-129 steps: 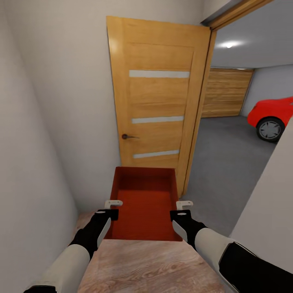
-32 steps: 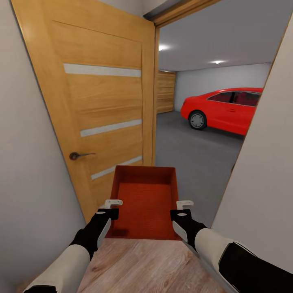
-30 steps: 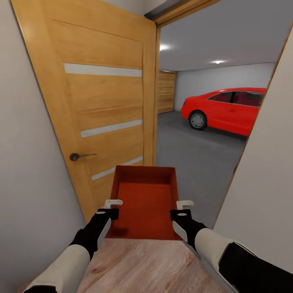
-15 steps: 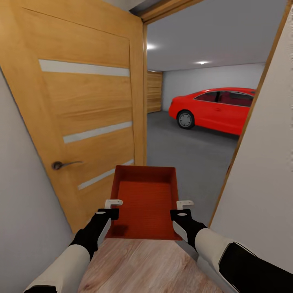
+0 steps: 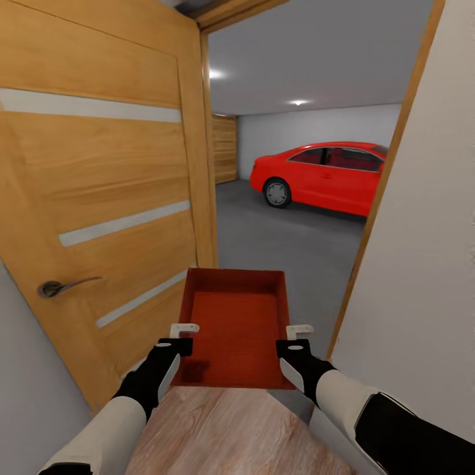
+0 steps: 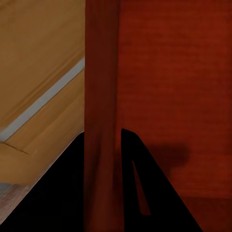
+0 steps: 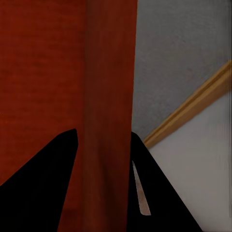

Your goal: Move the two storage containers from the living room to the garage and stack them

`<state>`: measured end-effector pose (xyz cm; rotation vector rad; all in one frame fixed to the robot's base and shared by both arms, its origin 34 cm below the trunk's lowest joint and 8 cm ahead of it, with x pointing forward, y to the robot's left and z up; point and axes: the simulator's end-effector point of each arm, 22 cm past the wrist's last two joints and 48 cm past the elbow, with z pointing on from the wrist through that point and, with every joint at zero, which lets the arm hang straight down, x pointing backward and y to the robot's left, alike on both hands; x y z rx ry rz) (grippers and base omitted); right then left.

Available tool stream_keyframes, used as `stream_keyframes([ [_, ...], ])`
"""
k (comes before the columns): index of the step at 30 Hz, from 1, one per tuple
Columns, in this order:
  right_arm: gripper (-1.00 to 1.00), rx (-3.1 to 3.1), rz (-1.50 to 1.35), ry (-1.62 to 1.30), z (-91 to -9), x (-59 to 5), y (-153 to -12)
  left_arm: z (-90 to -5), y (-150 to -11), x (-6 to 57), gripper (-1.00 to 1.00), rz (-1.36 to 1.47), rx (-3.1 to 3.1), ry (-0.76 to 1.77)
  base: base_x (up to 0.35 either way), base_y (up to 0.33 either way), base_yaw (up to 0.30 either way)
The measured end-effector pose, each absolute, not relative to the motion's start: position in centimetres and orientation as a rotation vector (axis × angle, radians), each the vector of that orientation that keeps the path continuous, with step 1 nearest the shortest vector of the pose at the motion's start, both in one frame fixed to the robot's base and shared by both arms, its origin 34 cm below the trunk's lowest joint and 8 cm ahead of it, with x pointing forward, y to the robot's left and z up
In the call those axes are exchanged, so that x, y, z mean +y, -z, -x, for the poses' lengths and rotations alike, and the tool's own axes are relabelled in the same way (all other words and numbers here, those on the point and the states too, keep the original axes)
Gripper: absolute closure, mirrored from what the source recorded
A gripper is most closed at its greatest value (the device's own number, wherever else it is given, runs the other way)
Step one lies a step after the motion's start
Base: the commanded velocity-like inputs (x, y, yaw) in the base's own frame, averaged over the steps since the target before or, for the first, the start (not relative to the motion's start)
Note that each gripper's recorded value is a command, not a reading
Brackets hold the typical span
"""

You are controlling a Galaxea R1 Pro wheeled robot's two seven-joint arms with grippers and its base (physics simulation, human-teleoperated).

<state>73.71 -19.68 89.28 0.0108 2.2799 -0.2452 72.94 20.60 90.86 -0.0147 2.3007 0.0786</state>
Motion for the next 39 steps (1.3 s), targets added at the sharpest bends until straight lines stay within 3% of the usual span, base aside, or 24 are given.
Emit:
stream_keyframes([
  [14, 1.00, 2.280, -0.011, 0.245, -73.71, -19.68, -89.27, -72.94, -90.85, 20.60, 1.00, 0.015, 2.301, -0.079, 0.152, 0.088, -0.202],
  [27, 1.00, 2.280, -0.010, 0.245, -73.72, -19.68, -89.29, -72.94, -90.86, 20.60, 1.00, 0.015, 2.300, -0.079, 0.223, 0.188, -0.010],
  [39, 1.00, 2.279, -0.010, 0.245, -73.77, -19.71, -89.32, -72.97, -90.88, 20.57, 1.00, 0.016, 2.299, -0.079, 0.092, 0.015, 0.000],
])
